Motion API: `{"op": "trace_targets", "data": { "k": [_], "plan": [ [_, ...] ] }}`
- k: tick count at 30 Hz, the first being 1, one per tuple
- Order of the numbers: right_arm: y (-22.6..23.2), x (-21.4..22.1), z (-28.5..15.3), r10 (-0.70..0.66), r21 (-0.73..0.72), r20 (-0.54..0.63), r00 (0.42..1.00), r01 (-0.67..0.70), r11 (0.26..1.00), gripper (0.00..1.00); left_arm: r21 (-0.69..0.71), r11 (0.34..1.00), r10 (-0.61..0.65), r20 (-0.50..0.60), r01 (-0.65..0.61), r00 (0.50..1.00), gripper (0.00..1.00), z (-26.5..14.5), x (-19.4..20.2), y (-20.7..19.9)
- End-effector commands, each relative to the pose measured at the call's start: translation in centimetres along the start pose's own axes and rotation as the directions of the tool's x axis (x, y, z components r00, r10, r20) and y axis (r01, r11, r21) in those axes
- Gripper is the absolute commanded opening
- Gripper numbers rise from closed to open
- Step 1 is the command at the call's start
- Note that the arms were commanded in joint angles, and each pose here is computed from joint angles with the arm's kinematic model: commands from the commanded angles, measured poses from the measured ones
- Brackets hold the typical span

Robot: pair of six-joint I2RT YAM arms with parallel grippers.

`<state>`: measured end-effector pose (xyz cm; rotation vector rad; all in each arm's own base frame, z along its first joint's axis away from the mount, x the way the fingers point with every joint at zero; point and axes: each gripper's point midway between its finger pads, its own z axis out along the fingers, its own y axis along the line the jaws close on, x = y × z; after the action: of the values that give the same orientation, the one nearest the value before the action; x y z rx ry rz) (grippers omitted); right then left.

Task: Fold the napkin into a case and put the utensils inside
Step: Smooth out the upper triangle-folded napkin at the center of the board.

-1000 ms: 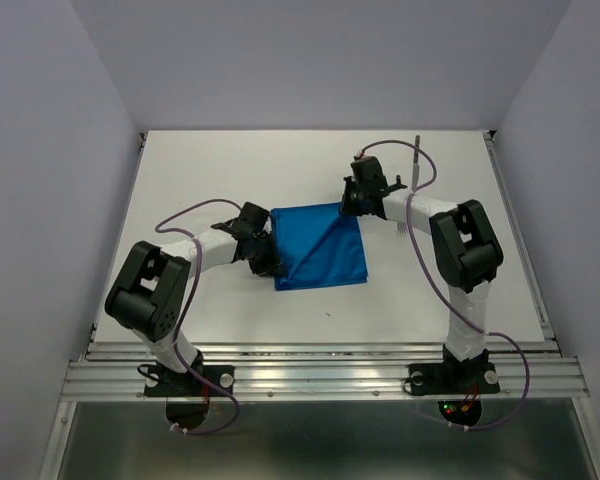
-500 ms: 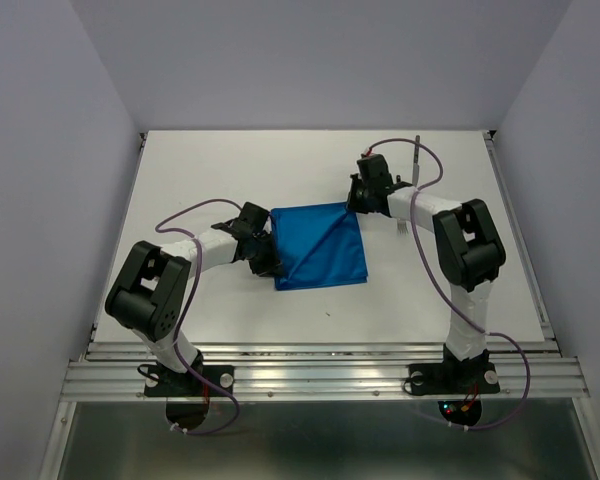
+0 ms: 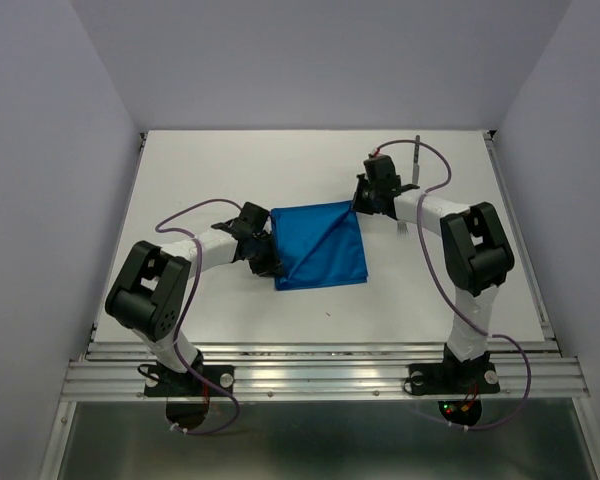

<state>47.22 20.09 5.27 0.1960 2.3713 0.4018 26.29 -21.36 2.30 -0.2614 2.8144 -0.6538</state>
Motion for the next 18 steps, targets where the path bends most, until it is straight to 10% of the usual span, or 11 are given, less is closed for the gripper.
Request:
{"op": "trace_targets", "data": {
  "k": [1, 18],
  "plan": [
    [1.0, -3.4, -2.1, 0.03, -0.039, 0.115, 0.993, -0.026, 0.999, 0.04, 0.01, 1.0, 0.025, 0.018, -0.025, 1.0, 0.23, -0.4, -0.4, -0.5],
    [1.2, -2.5, -0.8, 0.033, -0.053, 0.082, 0.996, -0.028, 0.998, 0.04, 0.013, 1.0, 0.026, 0.022, -0.026, 0.999, 0.23, -0.5, -0.6, -0.7]
  ]
}}
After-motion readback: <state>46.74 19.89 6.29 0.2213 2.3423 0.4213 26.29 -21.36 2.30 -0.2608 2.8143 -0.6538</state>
